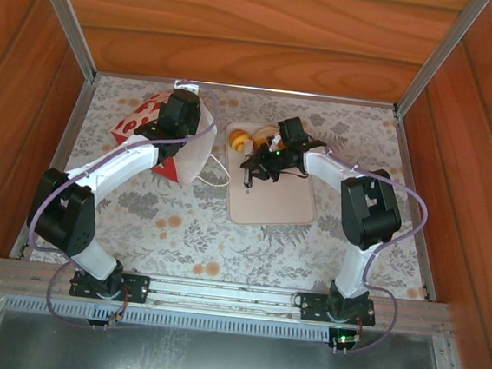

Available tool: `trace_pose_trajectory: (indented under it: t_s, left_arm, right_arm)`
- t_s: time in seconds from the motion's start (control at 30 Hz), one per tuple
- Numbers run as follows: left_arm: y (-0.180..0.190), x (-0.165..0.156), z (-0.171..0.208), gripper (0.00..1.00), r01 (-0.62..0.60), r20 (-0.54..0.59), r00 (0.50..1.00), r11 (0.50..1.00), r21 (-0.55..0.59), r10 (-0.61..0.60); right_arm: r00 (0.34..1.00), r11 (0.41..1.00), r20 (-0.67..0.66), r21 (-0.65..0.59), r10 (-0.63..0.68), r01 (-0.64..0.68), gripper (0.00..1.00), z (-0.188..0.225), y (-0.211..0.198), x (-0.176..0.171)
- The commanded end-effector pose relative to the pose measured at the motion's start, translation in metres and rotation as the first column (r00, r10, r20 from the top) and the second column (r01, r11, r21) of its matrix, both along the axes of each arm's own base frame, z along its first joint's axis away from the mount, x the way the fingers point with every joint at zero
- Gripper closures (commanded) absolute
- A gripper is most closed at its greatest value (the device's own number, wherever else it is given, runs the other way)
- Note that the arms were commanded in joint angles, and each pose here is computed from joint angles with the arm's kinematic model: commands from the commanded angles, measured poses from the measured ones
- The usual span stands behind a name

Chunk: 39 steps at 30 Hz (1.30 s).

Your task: Take the fake bread out of the paper bag

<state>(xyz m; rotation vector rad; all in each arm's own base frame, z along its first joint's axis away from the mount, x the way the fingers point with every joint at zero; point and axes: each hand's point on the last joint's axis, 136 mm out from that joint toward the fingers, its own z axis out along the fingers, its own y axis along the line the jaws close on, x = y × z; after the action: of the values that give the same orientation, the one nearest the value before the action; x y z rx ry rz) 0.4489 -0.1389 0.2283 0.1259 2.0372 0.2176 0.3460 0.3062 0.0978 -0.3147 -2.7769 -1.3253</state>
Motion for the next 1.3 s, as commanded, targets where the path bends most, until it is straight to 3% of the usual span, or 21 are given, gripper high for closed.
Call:
trace_pose_trajectory:
  t_s: [0.0, 0.2, 0.43, 1.0, 1.27]
  left_arm:
    - [0.003, -0.001, 0.019, 1.00, 0.000, 0.048, 0.999, 1.000, -0.025, 0.002]
    - [0.003, -0.001, 0.020, 1.00, 0.000, 0.050, 0.999, 1.000, -0.029, 0.001]
    - [0.004, -0.003, 0.022, 1.00, 0.001, 0.055, 0.999, 1.000, -0.029, 0.001]
    - [0.006, -0.007, 0.023, 1.00, 0.007, 0.058, 0.998, 1.000, -0.019, -0.006]
    - [-0.004, -0.012, 0.022, 1.00, 0.084, 0.049, 0.995, 0.996, -0.023, -0.083]
  right_arm:
    - [1.000, 0.998, 0.007, 0.064, 0.019, -0.020, 0.86, 0.014, 0.010, 0.002]
    - [1.000, 0.998, 0.004, 0.054, 0.014, -0.014, 0.66, 0.015, 0.006, -0.003]
    - [1.000, 0.999, 0.001, 0.031, 0.006, -0.006, 0.53, 0.014, -0.001, -0.009]
    - [0.999, 1.000, 0.047, -0.006, -0.016, 0.016, 0.49, 0.036, -0.028, -0.041]
    - [0.994, 1.000, 0.110, -0.002, 0.015, -0.014, 0.49, 0.069, -0.037, -0.060]
